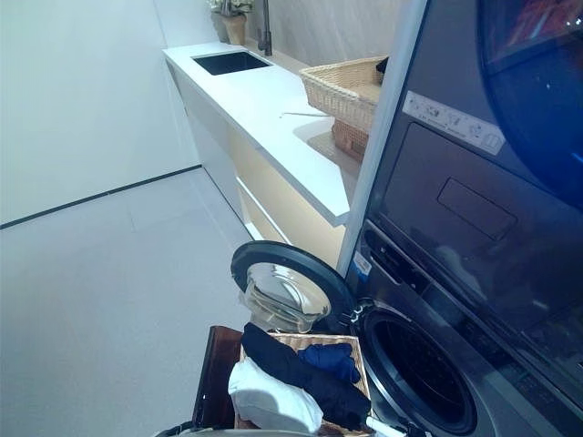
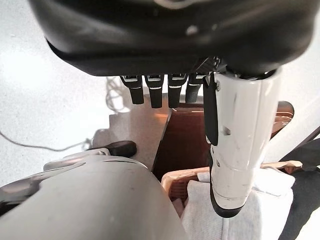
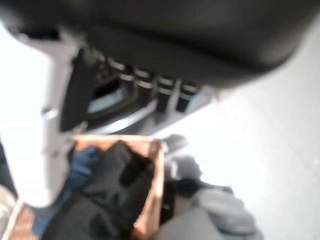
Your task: Pick up the clothes and place them into the washing machine
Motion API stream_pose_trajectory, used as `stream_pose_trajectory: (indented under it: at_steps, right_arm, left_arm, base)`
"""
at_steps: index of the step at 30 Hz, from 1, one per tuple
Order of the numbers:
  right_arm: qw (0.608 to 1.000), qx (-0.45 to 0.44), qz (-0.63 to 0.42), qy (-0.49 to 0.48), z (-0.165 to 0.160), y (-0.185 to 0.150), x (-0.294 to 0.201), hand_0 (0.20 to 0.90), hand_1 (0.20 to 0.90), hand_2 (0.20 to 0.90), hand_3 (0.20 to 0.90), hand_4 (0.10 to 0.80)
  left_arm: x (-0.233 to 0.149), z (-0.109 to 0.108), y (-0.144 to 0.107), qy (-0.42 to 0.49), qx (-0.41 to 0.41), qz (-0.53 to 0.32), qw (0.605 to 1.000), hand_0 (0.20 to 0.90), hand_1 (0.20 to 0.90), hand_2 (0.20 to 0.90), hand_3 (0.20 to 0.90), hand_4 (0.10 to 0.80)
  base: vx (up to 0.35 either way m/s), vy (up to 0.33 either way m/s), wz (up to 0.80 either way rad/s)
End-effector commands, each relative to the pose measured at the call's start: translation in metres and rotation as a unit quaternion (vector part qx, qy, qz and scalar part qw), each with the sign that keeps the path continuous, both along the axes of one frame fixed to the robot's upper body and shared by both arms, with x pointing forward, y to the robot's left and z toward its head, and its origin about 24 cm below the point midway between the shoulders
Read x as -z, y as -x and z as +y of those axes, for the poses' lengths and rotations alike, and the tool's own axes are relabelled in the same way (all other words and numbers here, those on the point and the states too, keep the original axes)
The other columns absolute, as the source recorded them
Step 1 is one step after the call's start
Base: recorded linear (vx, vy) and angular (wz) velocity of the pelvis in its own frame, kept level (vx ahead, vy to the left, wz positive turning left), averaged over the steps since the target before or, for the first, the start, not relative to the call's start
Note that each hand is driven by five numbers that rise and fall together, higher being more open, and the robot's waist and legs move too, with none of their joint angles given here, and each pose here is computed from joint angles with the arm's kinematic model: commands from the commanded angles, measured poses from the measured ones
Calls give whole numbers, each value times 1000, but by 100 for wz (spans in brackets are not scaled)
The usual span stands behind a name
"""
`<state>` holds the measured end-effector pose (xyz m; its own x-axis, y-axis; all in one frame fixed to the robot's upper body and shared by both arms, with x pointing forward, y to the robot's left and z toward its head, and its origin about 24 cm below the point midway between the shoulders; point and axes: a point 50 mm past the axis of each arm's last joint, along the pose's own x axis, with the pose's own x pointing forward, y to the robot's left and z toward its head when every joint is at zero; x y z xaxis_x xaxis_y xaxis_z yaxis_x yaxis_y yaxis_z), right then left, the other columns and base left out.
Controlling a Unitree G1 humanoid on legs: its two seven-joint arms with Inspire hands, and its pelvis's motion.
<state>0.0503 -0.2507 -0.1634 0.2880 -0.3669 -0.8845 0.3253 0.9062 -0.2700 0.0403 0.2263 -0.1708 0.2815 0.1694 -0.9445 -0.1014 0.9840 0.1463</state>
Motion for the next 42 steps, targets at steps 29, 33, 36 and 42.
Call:
stream_pose_trajectory:
  at_steps: [29,33,36,42]
  right_arm:
    - [827,-455,-247,219,53,-205,-87,900,900,900,900,800]
    - [777,-512,-275,242,81,-223,-100,900,900,900,900,800]
    - [734,-560,-290,254,105,-232,-108,900,900,900,900,800]
    - [680,-616,-296,265,127,-228,-108,900,900,900,900,800]
  left_arm:
    - [-29,-2,-109,-40,20,-193,980,900,900,900,900,800]
    - [-33,-7,-121,-43,26,-212,976,900,900,900,900,800]
    - [-36,-11,-129,-45,29,-220,974,900,900,900,900,800]
    - [-36,-14,-131,-48,33,-224,973,900,900,900,900,800]
  base:
    - [-59,-6,7]
    - [-48,50,-1]
    - [-24,51,-4]
    - [-17,35,2]
